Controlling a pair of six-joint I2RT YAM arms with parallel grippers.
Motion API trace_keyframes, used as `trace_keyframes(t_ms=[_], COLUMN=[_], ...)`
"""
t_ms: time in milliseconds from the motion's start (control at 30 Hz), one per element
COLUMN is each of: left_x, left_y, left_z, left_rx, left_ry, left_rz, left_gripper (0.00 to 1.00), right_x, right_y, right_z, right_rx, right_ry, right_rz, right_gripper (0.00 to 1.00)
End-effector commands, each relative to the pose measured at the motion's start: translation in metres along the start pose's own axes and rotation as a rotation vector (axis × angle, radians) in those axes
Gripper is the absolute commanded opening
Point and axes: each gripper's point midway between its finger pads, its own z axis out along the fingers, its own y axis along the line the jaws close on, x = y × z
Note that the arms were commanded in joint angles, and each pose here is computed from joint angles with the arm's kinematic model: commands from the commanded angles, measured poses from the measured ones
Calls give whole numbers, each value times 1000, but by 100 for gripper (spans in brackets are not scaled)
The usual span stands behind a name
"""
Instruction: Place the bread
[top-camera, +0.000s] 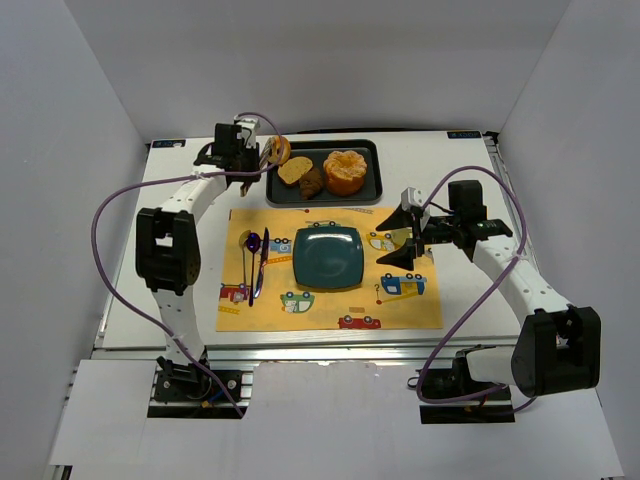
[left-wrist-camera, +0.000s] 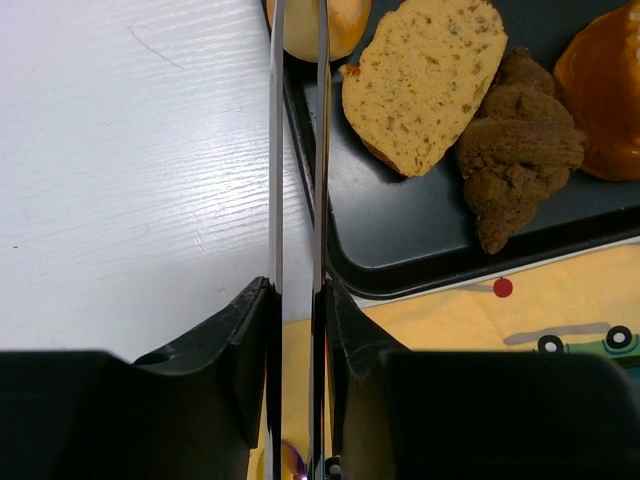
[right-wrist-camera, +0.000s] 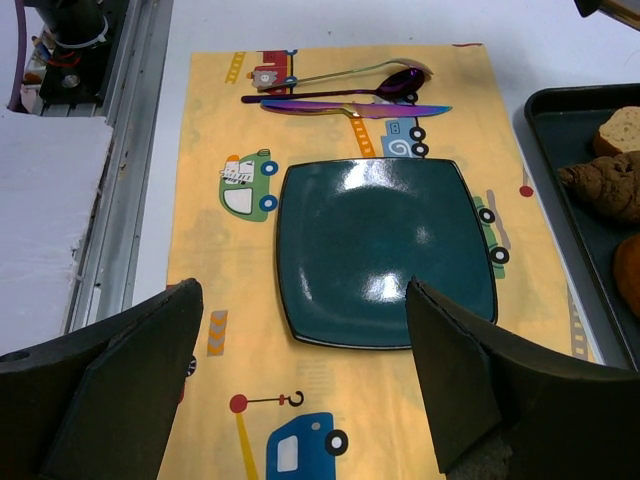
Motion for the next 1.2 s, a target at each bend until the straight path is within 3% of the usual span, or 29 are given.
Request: trace_keyframes(t_ms=[0,67,233,267,367,400,467,500,567,600,733,1067,1133,1167], left_x=[-62,-65,-84,-63,-58,-32,-19,12,32,62,114,179,186,189], left_y=[-14,-18,-40,-46,-62,-66,-80,-86,-103,-108,-139,-156,-154,-154], left_z=[-45,-56,-115,-115,-159,-157,-187,-185,-207,-205,-226,-224,-221,-219], left_rx=[39,57,150,182,263,280,330,350,400,410,487,480,466,457], left_ry=[-168,-190,-328,-298,-366,-325,-345,-278,-267,-192,-95,80,101,108], left_rz=[-6,-20,-91,-106,-147,-187,-195,-225,-225,-251,-278,-260,-246,-243], left_gripper=[6,0,0,0,0,0,0,0,0,0,0,0,3,11], right_x=[-15,-17,-20,-21,-22,-23,-23,-25,-25,-26,-27,-30,-31,-32], right_y=[1,3,5,5,6,7,7,7,7,7,9,7,7,7], right_z=[-3,-3,-5,-5,-7,-7,-9,-10,-12,-12,-13,-14,-15,-15], right_rx=[-12,-15,-9,-9,-2,-1,7,11,20,22,25,31,39,40], right_ry=[-30,-32,-33,-33,-32,-33,-31,-32,-29,-30,-29,-26,-23,-23], right_rz=[-29,-29,-39,-42,-51,-56,-63,-71,-79,-83,-79,-64,-70,-73], right_gripper=[87,87,87,87,87,87,87,87,87,87,87,87,87,87])
